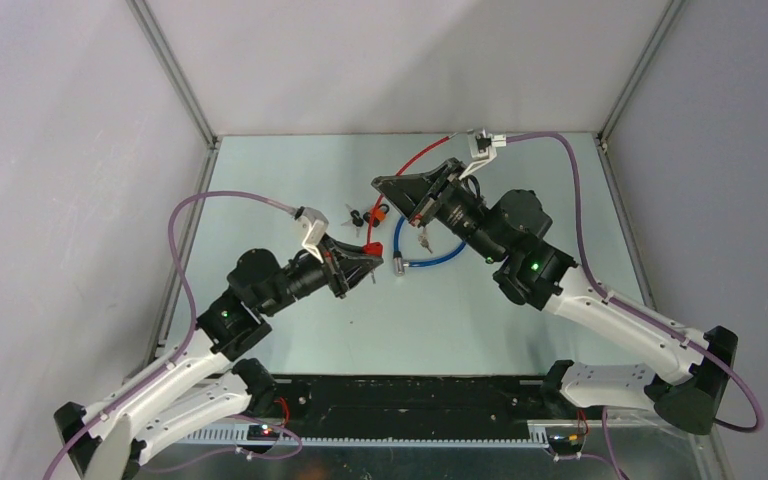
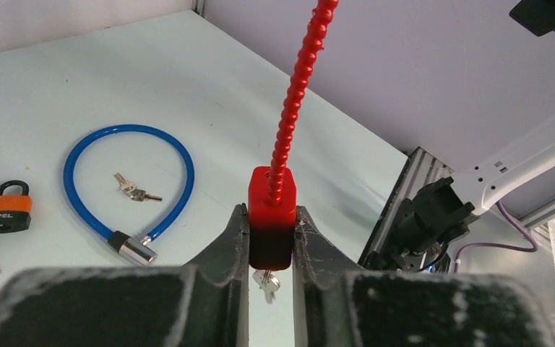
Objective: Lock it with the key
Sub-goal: Lock the lock.
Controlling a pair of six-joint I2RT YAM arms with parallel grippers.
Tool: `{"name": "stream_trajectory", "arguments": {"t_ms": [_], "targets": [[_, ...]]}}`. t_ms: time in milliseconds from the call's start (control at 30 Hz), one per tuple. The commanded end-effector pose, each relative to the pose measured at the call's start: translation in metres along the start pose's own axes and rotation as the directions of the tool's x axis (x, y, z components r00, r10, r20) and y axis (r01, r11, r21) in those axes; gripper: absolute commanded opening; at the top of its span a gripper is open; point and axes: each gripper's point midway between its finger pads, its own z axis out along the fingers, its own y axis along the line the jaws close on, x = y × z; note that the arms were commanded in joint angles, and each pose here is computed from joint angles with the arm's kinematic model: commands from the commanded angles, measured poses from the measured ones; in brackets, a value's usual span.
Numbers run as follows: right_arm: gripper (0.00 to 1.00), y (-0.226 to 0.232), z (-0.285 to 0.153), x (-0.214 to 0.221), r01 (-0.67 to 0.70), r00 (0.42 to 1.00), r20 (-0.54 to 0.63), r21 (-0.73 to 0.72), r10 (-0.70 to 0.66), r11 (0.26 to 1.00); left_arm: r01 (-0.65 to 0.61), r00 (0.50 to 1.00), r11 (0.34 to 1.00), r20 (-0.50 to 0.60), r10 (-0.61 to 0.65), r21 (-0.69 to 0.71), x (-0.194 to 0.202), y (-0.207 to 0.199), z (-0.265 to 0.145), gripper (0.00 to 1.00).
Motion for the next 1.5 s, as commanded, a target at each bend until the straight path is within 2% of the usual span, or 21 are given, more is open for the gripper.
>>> {"name": "stream_trajectory", "arguments": {"t_ms": [0,100,200,267,300,500,633,700,833,900,933,967,1000,1067,1133,1267,1300,1367,1400,1467], "targets": [[0.0,0.014,-0.004,-0.02,-0.014,0.998,0.061,-0.035,0.016,0.999,-0.035,0.996,0.999,0.079,0.035,-0.007,-0.022,-0.001,-0.003,0.0],[0.0,0.012,-0.003,-0.019,-0.017,0.998,0.055,-0.027,0.018,0.999,-0.042,0.995,0.999,0.09,0.042,-0.004,-0.026,-0.003,-0.004,0.02],[0.0,0.01,-0.003,-0.017,-0.026,0.998,0.051,-0.019,0.027,0.999,-0.039,0.994,0.999,0.1,0.04,-0.004,-0.029,-0.004,-0.005,0.28],[0.0,0.011,-0.004,-0.019,-0.03,0.998,0.056,-0.02,0.031,0.999,-0.034,0.994,0.999,0.103,0.035,-0.012,-0.03,-0.003,-0.005,0.36],[0.0,0.011,-0.004,-0.019,-0.031,0.998,0.058,-0.02,0.032,0.999,-0.032,0.994,0.999,0.102,0.034,-0.015,-0.029,-0.002,-0.004,0.37],[0.0,0.013,-0.002,-0.018,-0.054,0.997,0.046,-0.038,0.056,0.998,-0.041,0.996,0.999,0.081,0.042,-0.009,-0.022,-0.001,-0.003,0.15],[0.0,0.013,-0.002,-0.014,-0.062,0.998,0.024,-0.051,0.063,0.997,-0.04,0.996,0.999,0.083,0.042,-0.019,-0.023,0.001,-0.002,0.13],[0.0,0.012,-0.002,-0.012,-0.068,0.997,0.016,-0.047,0.069,0.997,-0.051,0.995,0.999,0.083,0.051,-0.008,-0.024,-0.001,-0.002,0.02],[0.01,0.008,-0.001,-0.007,-0.077,0.997,-0.001,-0.032,0.077,0.996,-0.072,0.993,0.997,0.094,0.072,-0.003,-0.027,-0.003,-0.004,0.0],[0.22,0.005,-0.002,-0.005,-0.07,0.997,-0.014,-0.02,0.07,0.997,-0.076,0.991,0.997,0.109,0.078,-0.027,-0.03,0.001,-0.007,0.0],[0.42,0.003,-0.003,-0.004,-0.048,0.999,-0.019,-0.013,0.047,0.999,-0.077,0.99,0.996,0.116,0.081,-0.044,-0.03,0.004,-0.008,0.0],[0.52,0.0,-0.006,-0.001,-0.036,0.999,-0.03,0.001,0.036,0.999,-0.078,0.989,0.995,0.12,0.084,-0.054,-0.031,0.006,-0.009,0.0],[0.67,-0.003,-0.008,0.0,-0.02,0.999,-0.035,0.01,0.02,1.0,-0.077,0.987,0.994,0.132,0.087,-0.077,-0.033,0.009,-0.011,0.0],[0.78,-0.012,-0.016,0.003,0.012,0.999,-0.049,0.03,-0.011,0.999,-0.077,0.985,0.99,0.147,0.094,-0.117,-0.035,0.016,-0.014,0.0],[0.82,-0.023,-0.026,0.006,0.028,0.997,-0.076,0.062,-0.024,0.998,-0.082,0.982,0.985,0.157,0.105,-0.151,-0.036,0.022,-0.018,0.0],[0.82,-0.043,-0.057,0.007,0.077,0.989,-0.129,0.083,-0.066,0.994,-0.112,0.981,0.975,0.135,0.139,-0.194,-0.032,0.03,-0.023,0.0],[0.82,-0.042,-0.065,-0.005,0.096,0.991,-0.106,0.08,-0.087,0.992,-0.125,0.98,0.969,0.126,0.154,-0.212,-0.032,0.034,-0.023,0.0],[0.8,-0.047,-0.079,-0.017,0.148,0.985,-0.101,0.089,-0.139,0.985,-0.154,0.98,0.965,0.094,0.178,-0.214,-0.027,0.036,-0.022,0.0],[0.78,-0.044,-0.086,-0.019,0.182,0.978,-0.114,0.066,-0.174,0.981,-0.18,0.98,0.959,0.047,0.194,-0.217,-0.018,0.039,-0.022,0.03],[0.7,-0.049,-0.096,-0.032,0.225,0.969,-0.115,0.065,-0.217,0.972,-0.21,0.977,0.952,-0.014,0.212,-0.221,-0.01,0.043,-0.021,0.0]]}}
